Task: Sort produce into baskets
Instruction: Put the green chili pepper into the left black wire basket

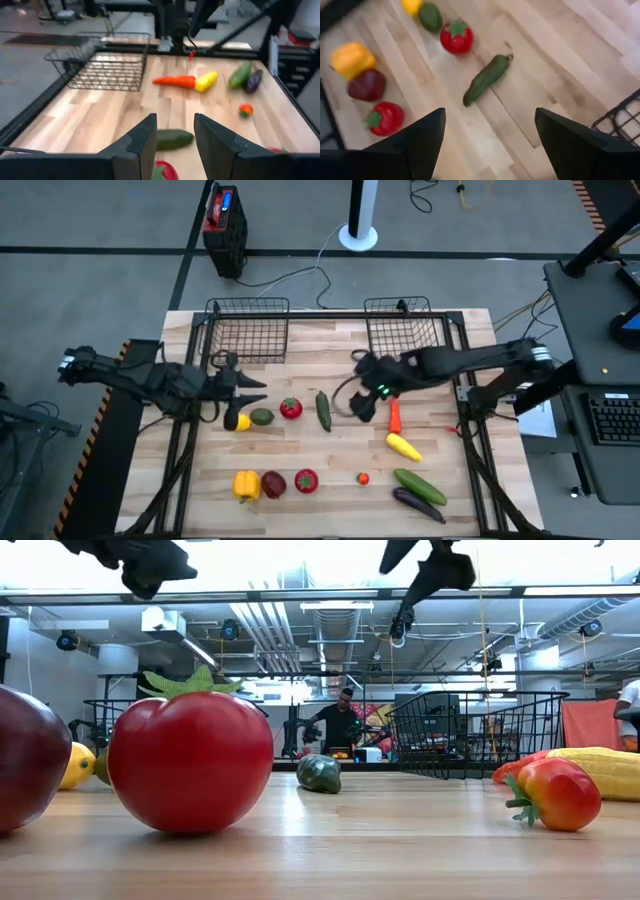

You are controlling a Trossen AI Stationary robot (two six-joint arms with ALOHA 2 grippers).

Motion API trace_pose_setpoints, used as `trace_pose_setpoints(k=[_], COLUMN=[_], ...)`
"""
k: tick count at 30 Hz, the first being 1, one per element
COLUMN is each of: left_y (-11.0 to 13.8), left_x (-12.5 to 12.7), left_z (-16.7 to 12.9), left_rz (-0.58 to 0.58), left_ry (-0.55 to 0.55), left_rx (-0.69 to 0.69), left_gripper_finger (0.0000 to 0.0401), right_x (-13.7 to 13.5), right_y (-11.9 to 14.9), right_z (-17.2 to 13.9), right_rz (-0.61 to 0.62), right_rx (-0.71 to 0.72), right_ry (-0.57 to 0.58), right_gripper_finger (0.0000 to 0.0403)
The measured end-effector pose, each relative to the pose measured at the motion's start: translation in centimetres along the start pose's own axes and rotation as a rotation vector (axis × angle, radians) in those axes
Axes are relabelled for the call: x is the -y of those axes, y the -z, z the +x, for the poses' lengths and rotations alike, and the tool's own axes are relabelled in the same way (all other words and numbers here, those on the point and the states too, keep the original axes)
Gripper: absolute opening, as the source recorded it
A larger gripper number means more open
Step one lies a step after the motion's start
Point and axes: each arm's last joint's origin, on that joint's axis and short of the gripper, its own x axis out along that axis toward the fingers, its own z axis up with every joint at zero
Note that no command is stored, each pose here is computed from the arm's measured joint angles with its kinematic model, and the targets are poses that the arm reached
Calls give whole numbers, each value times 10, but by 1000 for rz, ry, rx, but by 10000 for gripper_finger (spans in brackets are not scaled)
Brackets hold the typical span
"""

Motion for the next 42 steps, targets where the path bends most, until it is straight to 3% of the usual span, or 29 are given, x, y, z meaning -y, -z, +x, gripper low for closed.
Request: trace_pose_setpoints(k=[9,20,29,42], left_y=[-9,4,-7,-6], left_x=[18,29,30,31], left_z=[-19,-22,-22,-19], left_rz=[47,8,-13,-8], left_ry=[-123,-109,-152,-201], left_rx=[14,-11,91,88], left_gripper_finger=[115,115,115,115], right_x=[-32,-44,-35,-19], right_y=[-9,-5,-14,-13], right_z=[49,115,146,184], right_rz=[-31,-62,-21,65], right_rx=[-61,-161,-225,-267], right_ry=[77,150,160,217], right_gripper_finger=[297,324,353,357])
